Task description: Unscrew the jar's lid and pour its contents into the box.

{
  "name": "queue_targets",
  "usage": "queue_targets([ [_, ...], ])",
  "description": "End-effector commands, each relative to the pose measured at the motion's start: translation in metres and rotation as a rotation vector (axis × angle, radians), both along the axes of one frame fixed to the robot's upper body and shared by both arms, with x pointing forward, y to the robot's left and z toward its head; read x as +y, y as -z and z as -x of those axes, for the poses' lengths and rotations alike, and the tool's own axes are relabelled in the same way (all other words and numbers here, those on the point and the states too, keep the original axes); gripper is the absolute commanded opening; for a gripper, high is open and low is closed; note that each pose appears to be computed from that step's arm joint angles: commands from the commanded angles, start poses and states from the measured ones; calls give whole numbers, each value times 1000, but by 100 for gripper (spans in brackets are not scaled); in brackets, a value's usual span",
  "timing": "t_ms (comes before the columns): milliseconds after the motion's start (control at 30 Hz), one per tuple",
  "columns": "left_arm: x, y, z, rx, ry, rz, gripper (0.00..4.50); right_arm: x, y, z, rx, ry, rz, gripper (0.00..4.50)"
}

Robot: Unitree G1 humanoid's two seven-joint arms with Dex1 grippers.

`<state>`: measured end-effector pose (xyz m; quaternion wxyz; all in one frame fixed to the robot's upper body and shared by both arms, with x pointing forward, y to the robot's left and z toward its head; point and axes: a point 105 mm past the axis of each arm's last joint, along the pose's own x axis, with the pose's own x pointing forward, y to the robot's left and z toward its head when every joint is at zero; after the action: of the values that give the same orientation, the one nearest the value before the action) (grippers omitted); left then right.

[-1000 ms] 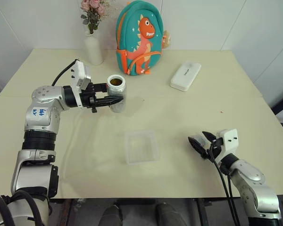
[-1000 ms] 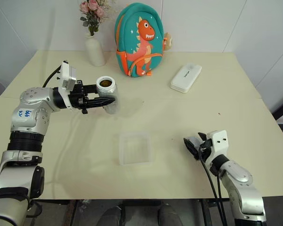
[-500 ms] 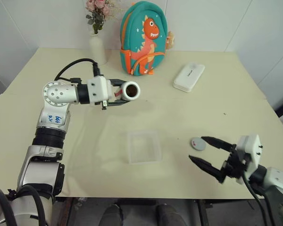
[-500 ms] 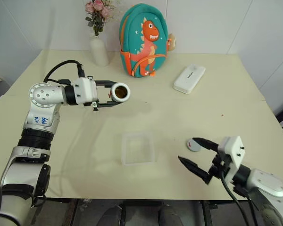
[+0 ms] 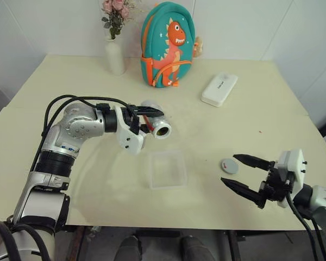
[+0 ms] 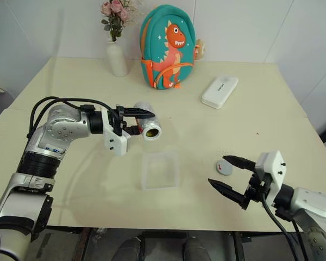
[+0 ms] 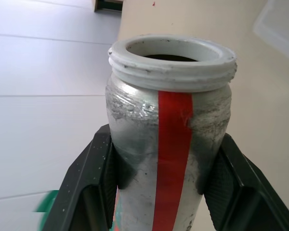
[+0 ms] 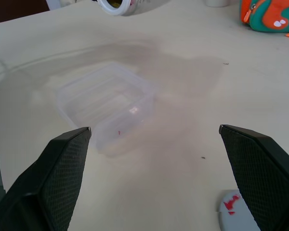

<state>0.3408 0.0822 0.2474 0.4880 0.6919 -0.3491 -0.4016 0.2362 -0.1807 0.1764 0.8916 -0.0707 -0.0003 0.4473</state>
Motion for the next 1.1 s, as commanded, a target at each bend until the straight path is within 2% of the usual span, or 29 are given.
queue_targets([
  [33,-17,-7,11,-154,65,-20,199,3,-5,-2,-25,-20,9,448],
  [167,-34,-7,24,-268,121,-47,199,6,-4,-8,-17,-43,13,448],
  [300,-33,14,38,-389,165,-212,199,9,-5,-17,-25,-73,13,448],
  [467,-25,24,36,-510,166,-303,199,14,-3,-23,-21,-96,13,448],
  [500,-22,22,31,-558,137,-311,199,16,-3,-23,-19,-106,7,448],
  [567,-21,19,24,-648,122,-315,199,20,-4,-25,-16,-123,-1,448],
  [667,-33,12,31,-772,199,-274,199,25,-2,-27,-15,-145,6,448],
  [933,-40,11,53,-922,340,-256,199,25,-6,-32,-24,-148,4,448],
  [1033,-34,12,48,-928,311,-281,199,25,-7,-33,-28,-146,-1,448],
  [1100,-26,4,35,-832,198,-197,199,22,-9,-33,-29,-143,-5,448],
])
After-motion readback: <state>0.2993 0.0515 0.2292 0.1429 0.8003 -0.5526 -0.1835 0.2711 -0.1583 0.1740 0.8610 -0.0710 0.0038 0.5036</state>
